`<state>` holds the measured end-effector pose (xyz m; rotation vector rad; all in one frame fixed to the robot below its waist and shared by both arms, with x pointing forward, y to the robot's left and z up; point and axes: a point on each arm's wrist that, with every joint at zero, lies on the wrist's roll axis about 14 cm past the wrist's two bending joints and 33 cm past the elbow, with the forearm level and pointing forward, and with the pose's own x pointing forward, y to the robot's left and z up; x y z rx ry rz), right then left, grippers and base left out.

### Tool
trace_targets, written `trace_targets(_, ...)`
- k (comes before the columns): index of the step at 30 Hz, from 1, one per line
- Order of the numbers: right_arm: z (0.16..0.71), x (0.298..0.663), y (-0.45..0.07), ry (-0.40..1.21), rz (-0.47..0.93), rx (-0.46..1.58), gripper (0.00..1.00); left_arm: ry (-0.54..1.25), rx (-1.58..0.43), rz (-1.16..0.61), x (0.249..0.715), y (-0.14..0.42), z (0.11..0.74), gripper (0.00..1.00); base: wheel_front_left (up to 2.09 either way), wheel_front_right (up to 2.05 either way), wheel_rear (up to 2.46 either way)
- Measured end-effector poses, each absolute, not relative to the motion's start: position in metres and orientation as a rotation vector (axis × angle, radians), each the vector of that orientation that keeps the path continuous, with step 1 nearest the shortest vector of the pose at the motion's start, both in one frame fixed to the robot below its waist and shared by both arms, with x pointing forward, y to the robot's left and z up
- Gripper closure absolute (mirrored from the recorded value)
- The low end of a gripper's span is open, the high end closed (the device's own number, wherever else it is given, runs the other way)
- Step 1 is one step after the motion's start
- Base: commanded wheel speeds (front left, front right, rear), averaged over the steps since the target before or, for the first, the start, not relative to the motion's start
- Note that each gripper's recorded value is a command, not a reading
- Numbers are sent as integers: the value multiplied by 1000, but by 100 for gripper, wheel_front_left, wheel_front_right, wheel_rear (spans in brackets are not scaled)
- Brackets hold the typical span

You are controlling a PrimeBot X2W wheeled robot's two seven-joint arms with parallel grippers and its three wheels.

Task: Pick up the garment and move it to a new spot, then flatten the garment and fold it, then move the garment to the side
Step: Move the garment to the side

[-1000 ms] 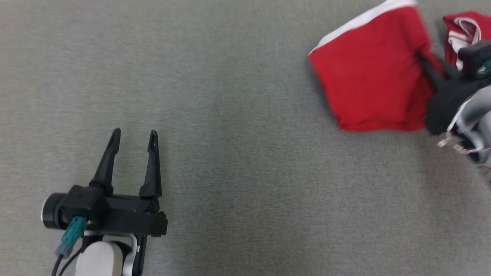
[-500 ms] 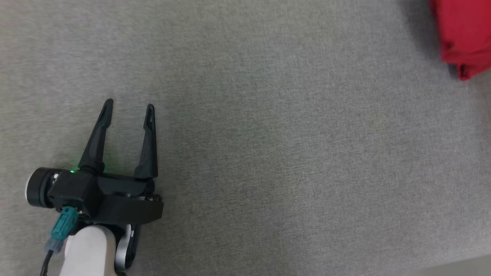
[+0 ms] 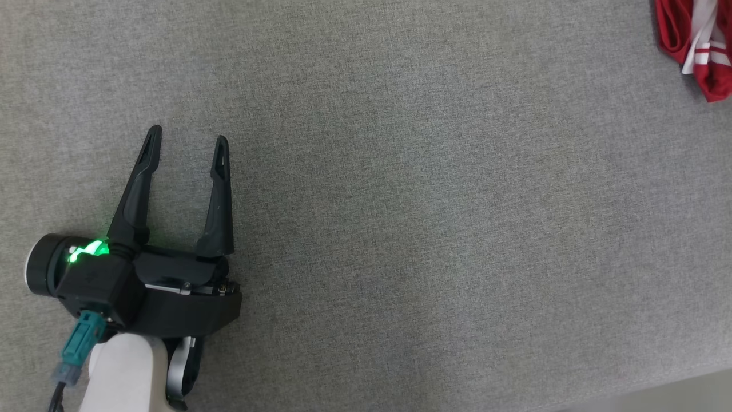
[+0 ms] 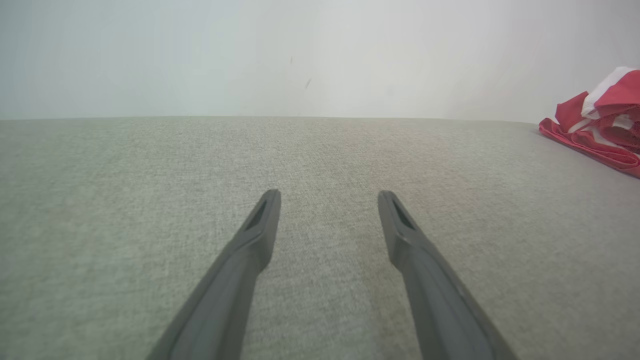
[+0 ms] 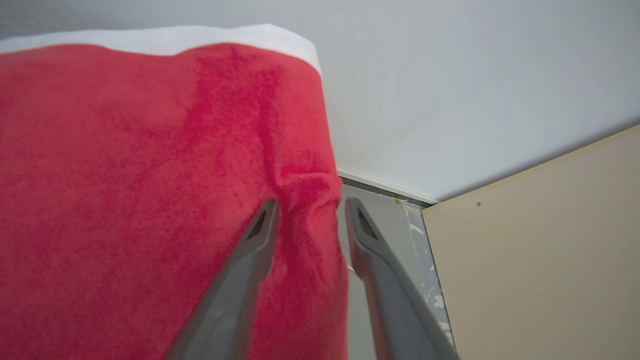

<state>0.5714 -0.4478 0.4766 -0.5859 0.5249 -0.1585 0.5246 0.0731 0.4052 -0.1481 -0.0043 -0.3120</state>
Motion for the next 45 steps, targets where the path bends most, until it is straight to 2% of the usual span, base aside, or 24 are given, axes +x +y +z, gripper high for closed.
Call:
trace_targets(8,488,580,-437,450,-144,-579,0,-3,-159,-288,524,80,410,0,0,0,0)
trace_targets(15,527,588,-398,230,-76,-513,0,7,-147,-217,510,101,423,0,0,0,0)
trace_targets(22,550,575,-343,62,10,-380,0,-4,-115,-127,481,134,446,0,0,0,0)
trace_targets(29,559,522,-274,-80,96,-191,0,-63,-88,-36,438,169,486,0,0,0,0)
trace_targets(37,537,466,-226,-100,128,-42,0,-109,-77,13,409,188,509,0,0,0,0)
trace_targets(45,524,427,-189,-99,158,73,0,-136,-73,48,390,202,521,0,0,0,0)
